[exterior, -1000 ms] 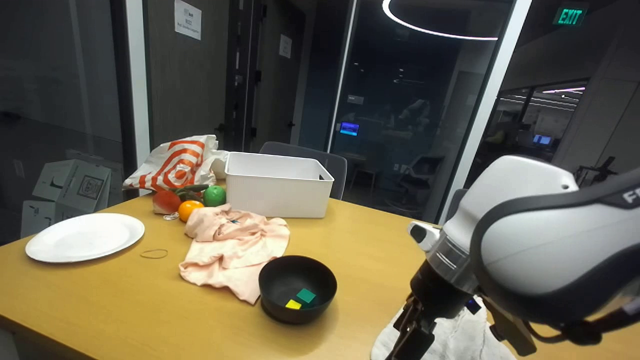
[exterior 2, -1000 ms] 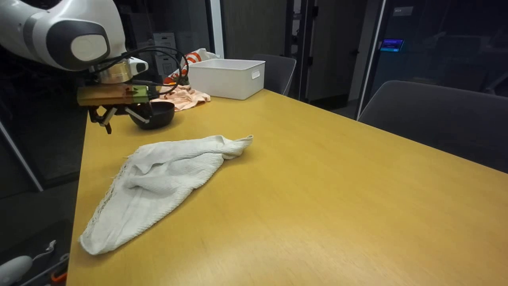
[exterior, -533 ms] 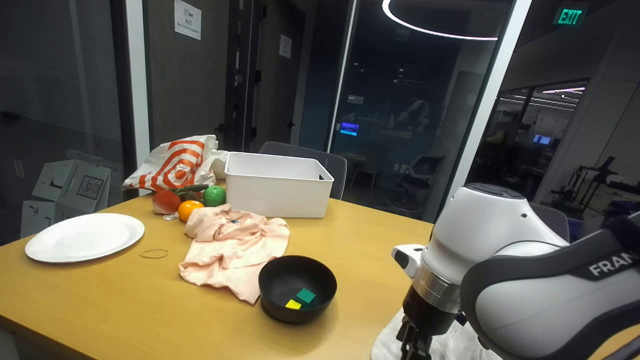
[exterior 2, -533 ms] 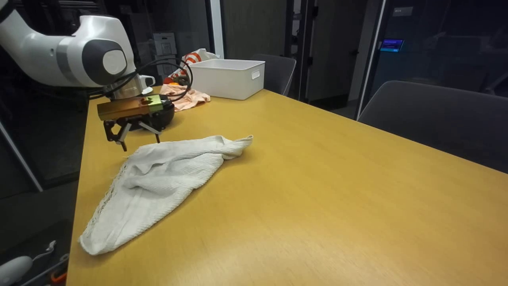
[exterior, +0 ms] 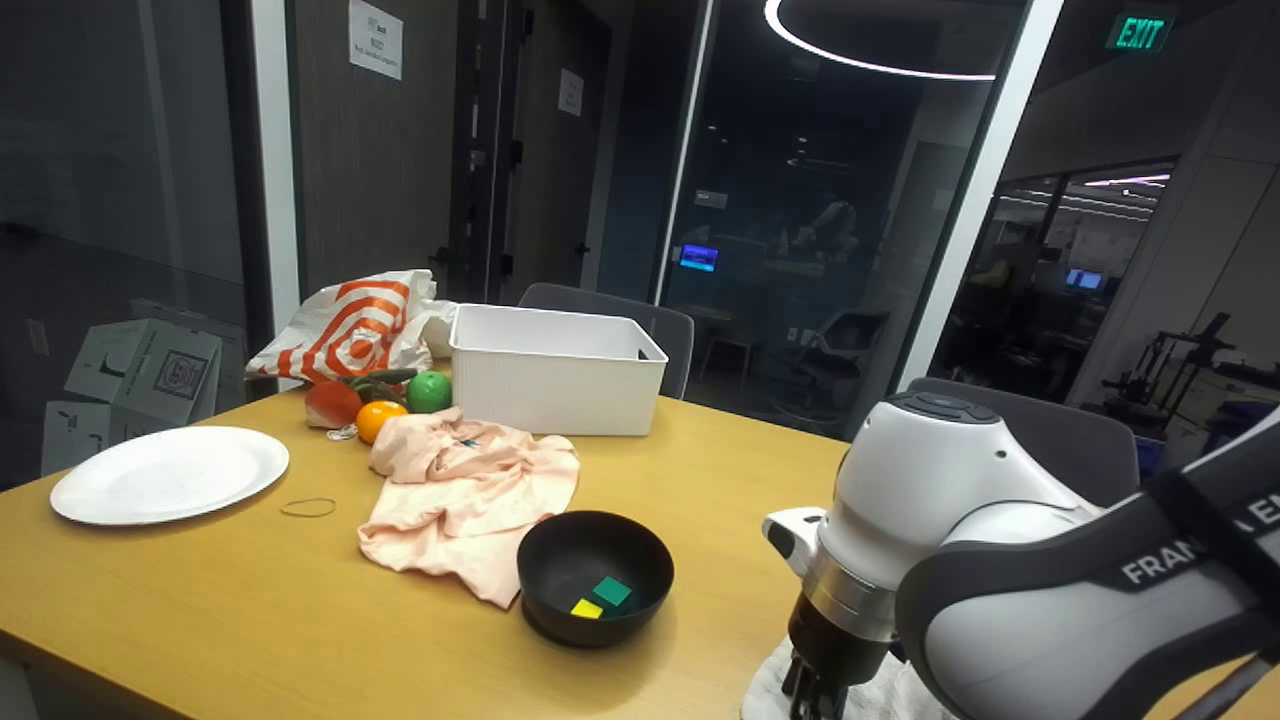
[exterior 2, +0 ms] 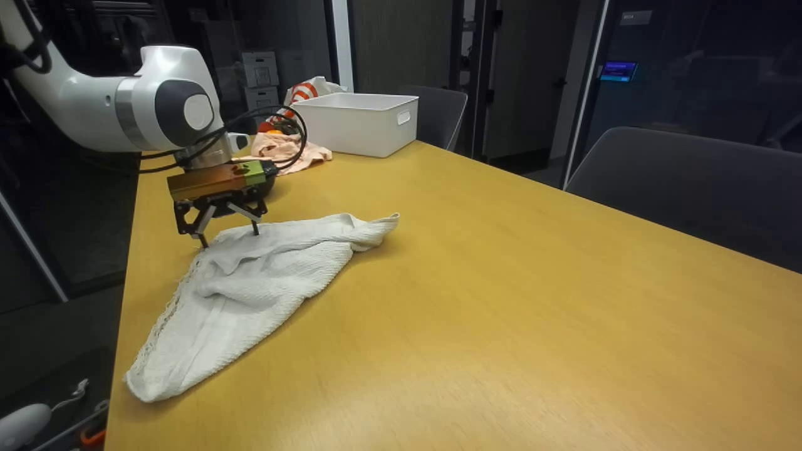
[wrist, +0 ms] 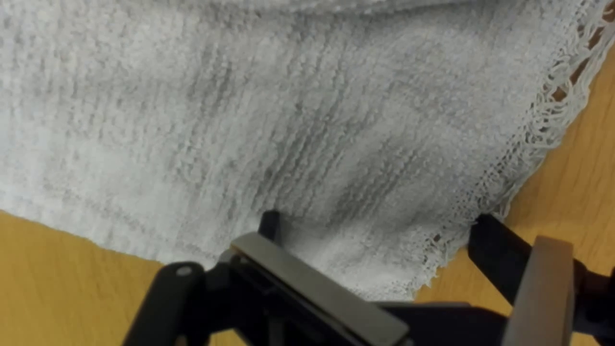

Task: Fold the towel with blocks on it

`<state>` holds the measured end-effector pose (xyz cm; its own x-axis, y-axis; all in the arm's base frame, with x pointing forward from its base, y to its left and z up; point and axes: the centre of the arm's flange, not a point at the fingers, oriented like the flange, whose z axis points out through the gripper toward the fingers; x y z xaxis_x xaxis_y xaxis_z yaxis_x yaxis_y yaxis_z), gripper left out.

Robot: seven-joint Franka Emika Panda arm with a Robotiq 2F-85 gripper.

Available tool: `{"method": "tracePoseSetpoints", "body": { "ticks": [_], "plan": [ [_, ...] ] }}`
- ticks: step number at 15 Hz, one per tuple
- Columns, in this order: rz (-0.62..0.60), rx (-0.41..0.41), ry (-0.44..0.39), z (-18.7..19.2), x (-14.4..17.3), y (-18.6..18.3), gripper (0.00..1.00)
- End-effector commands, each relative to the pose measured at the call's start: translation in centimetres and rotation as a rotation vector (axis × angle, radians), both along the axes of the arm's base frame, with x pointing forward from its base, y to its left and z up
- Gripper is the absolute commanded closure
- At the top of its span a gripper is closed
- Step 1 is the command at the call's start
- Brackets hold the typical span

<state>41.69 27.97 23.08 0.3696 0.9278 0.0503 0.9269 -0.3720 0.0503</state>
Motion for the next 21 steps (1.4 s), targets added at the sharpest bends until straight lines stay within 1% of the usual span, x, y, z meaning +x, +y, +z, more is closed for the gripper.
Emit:
{"method": "tracePoseSetpoints", "body": {
  "ticks": [1, 2, 3, 6, 8, 9, 10, 11, 13, 15, 16, 19, 21],
  "plan": [
    [0.006, -0.011, 0.007, -0.3, 0.7, 0.6, 0.25],
    [0.002, -0.008, 0.010, -0.3, 0.8, 0.6, 0.26],
    [0.002, -0.007, 0.009, -0.2, 0.9, 0.6, 0.32],
    [-0.004, -0.005, 0.007, 0.1, 1.3, 0.6, 0.57],
    [-0.007, -0.004, 0.006, 0.1, 1.4, 0.6, 0.71],
    [-0.009, -0.002, 0.006, 0.2, 1.4, 0.6, 0.80],
    [-0.010, -0.002, 0.006, 0.2, 1.5, 0.5, 0.86],
    [-0.012, -0.001, 0.006, 0.2, 1.5, 0.5, 0.90],
    [-0.017, -0.001, 0.004, 0.4, 1.6, 0.3, 0.94],
    [-0.029, -0.002, 0.003, 0.8, 1.7, 0.0, 0.90],
    [-0.037, -0.005, -0.003, 1.1, 1.8, -0.3, 0.90],
    [-0.085, -0.010, -0.010, 2.9, 2.1, -2.0, 0.91],
    [-0.123, -0.021, -0.025, 4.4, 2.5, -3.8, 0.91]
  ]
}}
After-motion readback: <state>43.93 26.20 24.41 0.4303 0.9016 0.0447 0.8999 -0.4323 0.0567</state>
